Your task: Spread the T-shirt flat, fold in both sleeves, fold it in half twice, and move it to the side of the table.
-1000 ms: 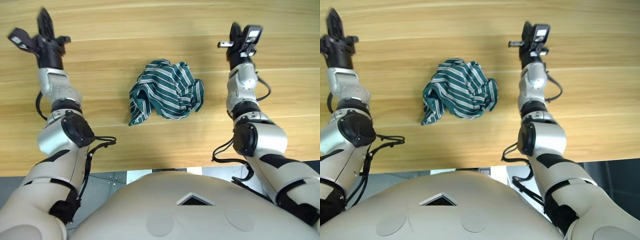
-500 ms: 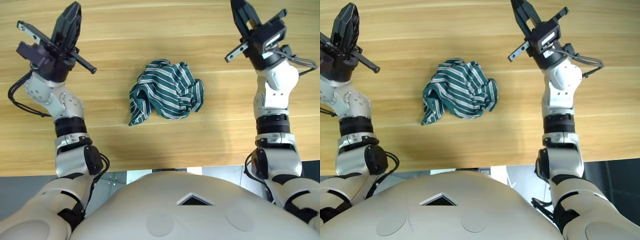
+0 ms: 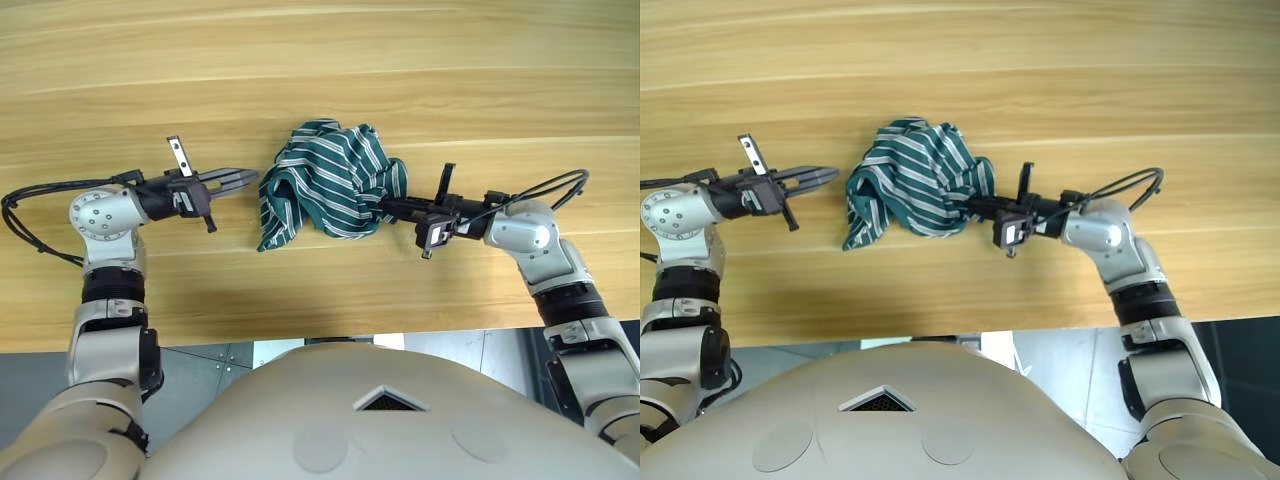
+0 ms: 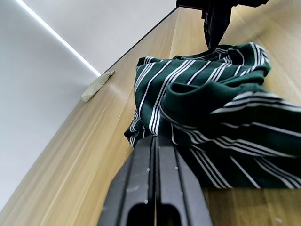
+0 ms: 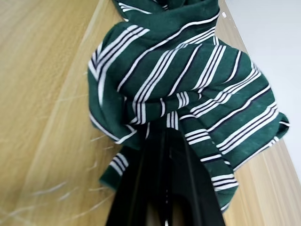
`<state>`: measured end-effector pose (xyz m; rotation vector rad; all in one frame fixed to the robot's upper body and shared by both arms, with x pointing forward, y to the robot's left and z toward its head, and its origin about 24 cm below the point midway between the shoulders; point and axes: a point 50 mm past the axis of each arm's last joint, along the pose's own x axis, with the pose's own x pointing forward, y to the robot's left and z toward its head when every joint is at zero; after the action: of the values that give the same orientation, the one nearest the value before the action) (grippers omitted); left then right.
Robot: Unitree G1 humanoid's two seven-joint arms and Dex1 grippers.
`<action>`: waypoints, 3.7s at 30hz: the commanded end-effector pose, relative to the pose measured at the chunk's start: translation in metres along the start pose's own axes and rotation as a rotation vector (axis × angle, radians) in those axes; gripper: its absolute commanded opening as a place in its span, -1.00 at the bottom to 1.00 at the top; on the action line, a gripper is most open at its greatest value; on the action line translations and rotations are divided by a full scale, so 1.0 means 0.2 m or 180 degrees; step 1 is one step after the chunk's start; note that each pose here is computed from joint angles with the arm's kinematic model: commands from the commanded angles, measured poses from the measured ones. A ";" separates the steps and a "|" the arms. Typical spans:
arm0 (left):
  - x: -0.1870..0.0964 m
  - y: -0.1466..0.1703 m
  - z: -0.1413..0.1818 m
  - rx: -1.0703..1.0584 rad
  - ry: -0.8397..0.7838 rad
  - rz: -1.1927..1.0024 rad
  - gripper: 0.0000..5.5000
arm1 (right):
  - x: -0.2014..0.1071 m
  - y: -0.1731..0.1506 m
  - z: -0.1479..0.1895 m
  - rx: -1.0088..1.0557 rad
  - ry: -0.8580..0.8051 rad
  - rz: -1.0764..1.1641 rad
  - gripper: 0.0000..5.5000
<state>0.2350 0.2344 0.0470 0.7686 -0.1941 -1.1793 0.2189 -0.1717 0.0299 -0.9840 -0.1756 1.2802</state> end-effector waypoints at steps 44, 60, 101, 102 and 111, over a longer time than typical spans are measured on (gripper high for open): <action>-0.13 0.19 -0.16 0.1382 0.2099 -0.1813 -1.00 | -0.29 0.01 -0.32 -0.0303 0.1871 0.0326 -0.99; 0.01 0.13 0.17 0.0655 0.0325 -0.0944 -1.00 | -0.14 -0.12 -0.13 -0.0407 0.1077 -0.0090 -0.99; -0.08 0.02 -0.02 0.1108 0.1375 -0.1663 0.82 | -0.22 0.04 0.12 -0.0414 0.0591 0.0763 0.18; -0.07 0.02 -0.01 0.1098 0.1313 -0.1663 0.82 | -0.22 0.04 0.12 -0.0419 0.0612 0.0759 0.18; -0.06 -0.02 0.08 0.0810 0.0937 -0.1767 0.59 | -0.23 0.04 0.10 -0.0387 0.0695 0.0744 -0.18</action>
<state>0.2277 0.2327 0.0637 1.2973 0.0767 -1.5151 0.1824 -0.1987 0.0543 -1.2541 0.0120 1.3852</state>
